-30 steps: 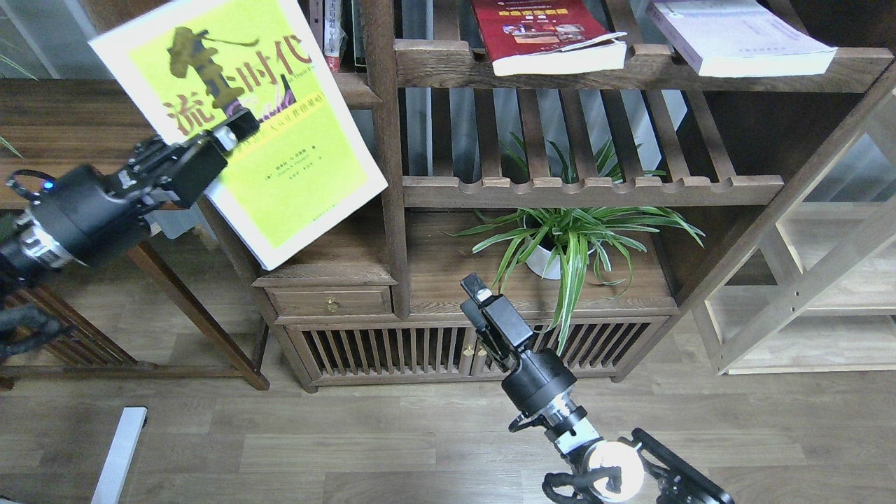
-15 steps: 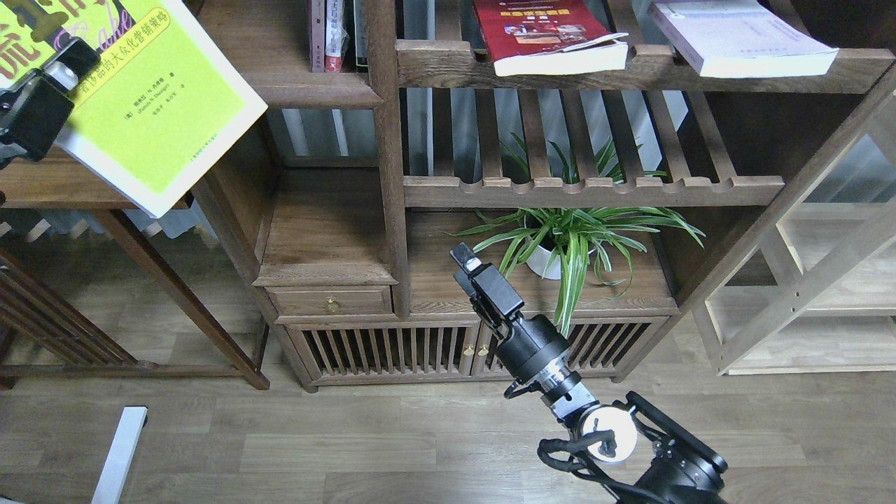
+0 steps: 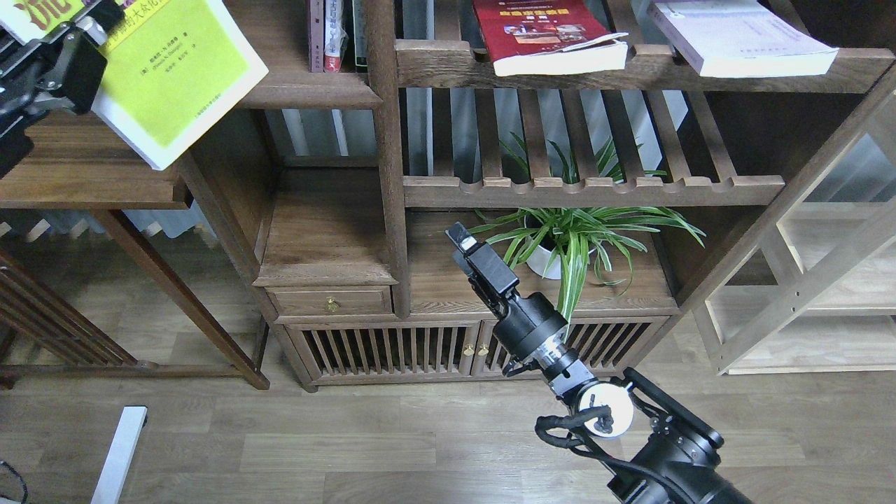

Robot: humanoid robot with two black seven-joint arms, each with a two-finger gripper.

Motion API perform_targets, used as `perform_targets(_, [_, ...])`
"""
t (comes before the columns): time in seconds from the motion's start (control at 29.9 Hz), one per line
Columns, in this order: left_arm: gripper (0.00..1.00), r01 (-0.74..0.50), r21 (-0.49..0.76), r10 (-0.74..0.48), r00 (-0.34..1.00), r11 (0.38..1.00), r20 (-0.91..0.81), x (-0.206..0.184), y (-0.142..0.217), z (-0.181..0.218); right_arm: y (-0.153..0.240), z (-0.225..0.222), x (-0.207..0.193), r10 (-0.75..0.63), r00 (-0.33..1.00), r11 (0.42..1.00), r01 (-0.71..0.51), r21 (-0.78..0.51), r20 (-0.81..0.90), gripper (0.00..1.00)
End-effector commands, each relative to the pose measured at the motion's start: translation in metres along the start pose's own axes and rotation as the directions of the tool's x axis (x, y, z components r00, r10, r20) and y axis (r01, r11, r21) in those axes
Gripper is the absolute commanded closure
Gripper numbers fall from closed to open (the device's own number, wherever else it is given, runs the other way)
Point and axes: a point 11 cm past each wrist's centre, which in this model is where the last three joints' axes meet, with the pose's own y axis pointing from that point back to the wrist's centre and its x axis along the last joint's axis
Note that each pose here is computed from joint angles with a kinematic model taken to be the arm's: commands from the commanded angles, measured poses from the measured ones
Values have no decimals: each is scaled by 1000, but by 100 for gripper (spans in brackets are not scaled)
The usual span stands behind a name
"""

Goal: Organize books on shelf

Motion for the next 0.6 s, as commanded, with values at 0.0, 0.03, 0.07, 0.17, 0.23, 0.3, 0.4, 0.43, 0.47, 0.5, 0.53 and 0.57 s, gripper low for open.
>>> perform_targets(0.0, [100,23,19,-24,999,1000,41,-5,-16,2,-3,-2,-1,-3,1000,1000,3,1,-5,8])
perform_targets(0.03, [100,35,25,-36,998,999,53,-7,-22,3,-4,-3,-2,-8,1000,1000,8,4,-7,8])
perform_targets(0.07, [100,42,30,-43,997,999,63,-9,-27,4,-4,-3,-2,-8,1000,1000,8,4,-7,8])
perform_targets(0.17, [100,64,41,-68,993,997,101,-14,-40,10,-3,-5,-1,-6,1000,1000,6,5,-10,8])
perform_targets(0.23, [100,62,48,-67,991,997,114,-15,-49,14,-3,-6,-1,-7,1000,1000,7,9,-9,7])
perform_targets(0.3, [100,34,50,-40,992,998,120,-14,-59,19,-2,-8,-1,-6,1000,1000,6,15,-11,7])
perform_targets(0.4, [100,14,55,-20,993,998,120,-17,-68,23,-3,-9,-1,-7,1000,1000,8,18,-12,7])
perform_targets(0.43, [100,12,64,-20,992,998,122,-17,-69,23,-3,-10,-1,-8,1000,1000,8,19,-12,7])
perform_targets(0.47, [100,12,73,-21,992,997,124,-17,-69,22,-3,-10,-1,-7,1000,1000,7,18,-13,7])
perform_targets(0.5, [100,15,82,-26,991,997,130,-18,-68,23,-2,-11,0,-4,1000,1000,5,21,-14,7])
perform_targets(0.53, [100,13,87,-24,991,996,132,-18,-66,22,-2,-11,0,-4,1000,1000,5,19,-14,7])
perform_targets(0.57, [100,9,90,-21,990,996,139,-16,-64,23,-2,-12,0,-5,1000,1000,5,22,-15,7])
